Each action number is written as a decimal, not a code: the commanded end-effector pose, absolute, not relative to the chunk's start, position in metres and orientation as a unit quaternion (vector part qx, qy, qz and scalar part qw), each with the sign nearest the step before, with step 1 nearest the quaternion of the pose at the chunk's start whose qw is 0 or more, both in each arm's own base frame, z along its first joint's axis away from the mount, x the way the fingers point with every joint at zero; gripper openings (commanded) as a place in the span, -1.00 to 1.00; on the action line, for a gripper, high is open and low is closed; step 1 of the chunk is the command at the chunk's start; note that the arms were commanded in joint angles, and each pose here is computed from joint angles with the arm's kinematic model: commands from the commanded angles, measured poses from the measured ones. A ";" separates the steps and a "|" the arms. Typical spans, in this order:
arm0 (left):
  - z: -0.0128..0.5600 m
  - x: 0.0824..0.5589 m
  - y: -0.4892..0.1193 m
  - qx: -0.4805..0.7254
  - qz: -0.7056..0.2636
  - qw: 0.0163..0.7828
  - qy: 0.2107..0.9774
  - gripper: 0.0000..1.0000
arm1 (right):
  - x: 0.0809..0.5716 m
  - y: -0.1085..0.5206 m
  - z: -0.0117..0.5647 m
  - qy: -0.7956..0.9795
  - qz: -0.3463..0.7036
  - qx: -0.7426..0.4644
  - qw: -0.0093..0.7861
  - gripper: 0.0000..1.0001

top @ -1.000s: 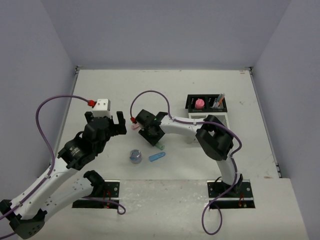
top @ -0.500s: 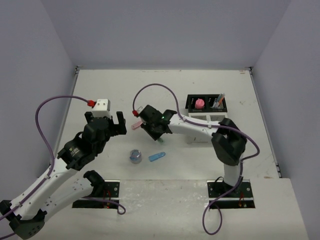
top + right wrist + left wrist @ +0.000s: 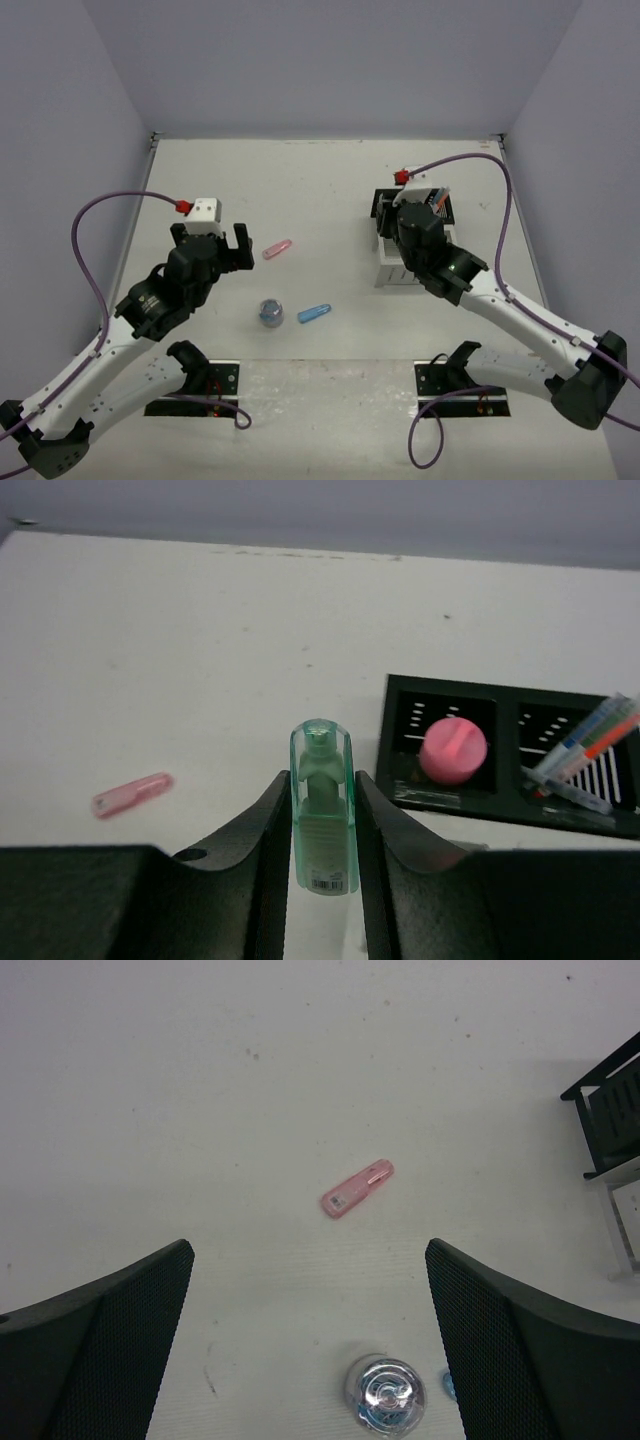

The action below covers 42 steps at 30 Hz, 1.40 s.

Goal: Sort the stationery into containers
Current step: Place the stationery in the storage box, then pick up the stationery from the center of the board.

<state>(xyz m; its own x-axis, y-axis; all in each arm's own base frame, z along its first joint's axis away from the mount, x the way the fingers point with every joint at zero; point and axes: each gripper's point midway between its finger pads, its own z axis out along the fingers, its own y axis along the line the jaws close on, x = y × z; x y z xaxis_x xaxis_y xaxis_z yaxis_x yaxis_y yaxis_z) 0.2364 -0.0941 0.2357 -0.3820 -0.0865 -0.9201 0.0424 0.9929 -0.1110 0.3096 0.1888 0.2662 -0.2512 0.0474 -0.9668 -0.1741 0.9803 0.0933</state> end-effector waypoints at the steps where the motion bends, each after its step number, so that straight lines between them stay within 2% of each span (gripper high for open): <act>1: 0.242 0.241 -0.096 -0.010 -0.061 0.569 0.820 1.00 | 0.332 0.169 0.245 0.775 0.084 0.034 0.626 -1.00; 9: 0.241 0.241 -0.096 -0.008 -0.063 0.567 0.821 1.00 | 0.345 0.159 0.209 0.789 0.056 0.055 0.610 -1.00; 12: 0.243 0.240 -0.097 -0.008 -0.065 0.570 0.819 1.00 | 0.338 0.154 0.192 0.794 0.059 0.073 0.601 -0.89; 16: 0.241 0.241 -0.097 -0.006 -0.065 0.567 0.821 1.00 | 0.332 0.147 0.180 0.797 0.056 0.083 0.596 -0.65; 20: 0.241 0.241 -0.097 -0.007 -0.063 0.568 0.821 1.00 | 0.326 0.142 0.182 0.794 0.061 0.089 0.598 -0.59; 22: 0.240 0.241 -0.097 -0.007 -0.062 0.566 0.822 1.00 | 0.323 0.143 0.186 0.792 0.070 0.087 0.600 -0.28; 23: 0.239 0.242 -0.097 -0.007 -0.062 0.565 0.823 1.00 | 0.322 0.143 0.187 0.792 0.071 0.085 0.601 -0.22; 24: 0.239 0.242 -0.099 -0.006 -0.062 0.564 0.824 1.00 | 0.320 0.143 0.189 0.792 0.075 0.082 0.600 -0.02; 25: 0.238 0.242 -0.099 -0.006 -0.062 0.563 0.824 1.00 | 0.319 0.143 0.193 0.790 0.079 0.083 0.603 0.08; 29: 0.234 0.246 -0.112 0.001 -0.074 0.542 0.837 1.00 | 0.308 0.141 0.216 0.783 0.099 0.073 0.610 0.24; 32: 0.218 0.254 -0.123 -0.017 -0.069 0.504 0.861 1.00 | 0.299 0.137 0.241 0.767 0.121 0.072 0.625 0.45; 34: 0.202 0.261 -0.134 -0.018 -0.065 0.477 0.876 1.00 | 0.291 0.138 0.249 0.766 0.135 0.061 0.626 0.45; 40: 0.118 0.308 -0.171 0.041 -0.035 0.334 0.941 1.00 | 0.270 0.162 0.265 0.760 0.203 -0.023 0.617 0.52; 42: 0.104 0.325 -0.188 0.070 -0.036 0.313 0.946 1.00 | 0.266 0.170 0.264 0.764 0.210 -0.055 0.608 0.53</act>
<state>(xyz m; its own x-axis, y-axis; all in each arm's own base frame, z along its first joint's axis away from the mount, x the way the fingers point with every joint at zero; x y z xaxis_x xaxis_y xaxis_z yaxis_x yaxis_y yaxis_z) 0.3016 -0.1617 0.1171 -0.7524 0.0644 -0.6555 0.0705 0.9974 0.0170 0.2777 0.1483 0.2533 -0.2193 0.2467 -0.9440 -0.1871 0.9389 0.2888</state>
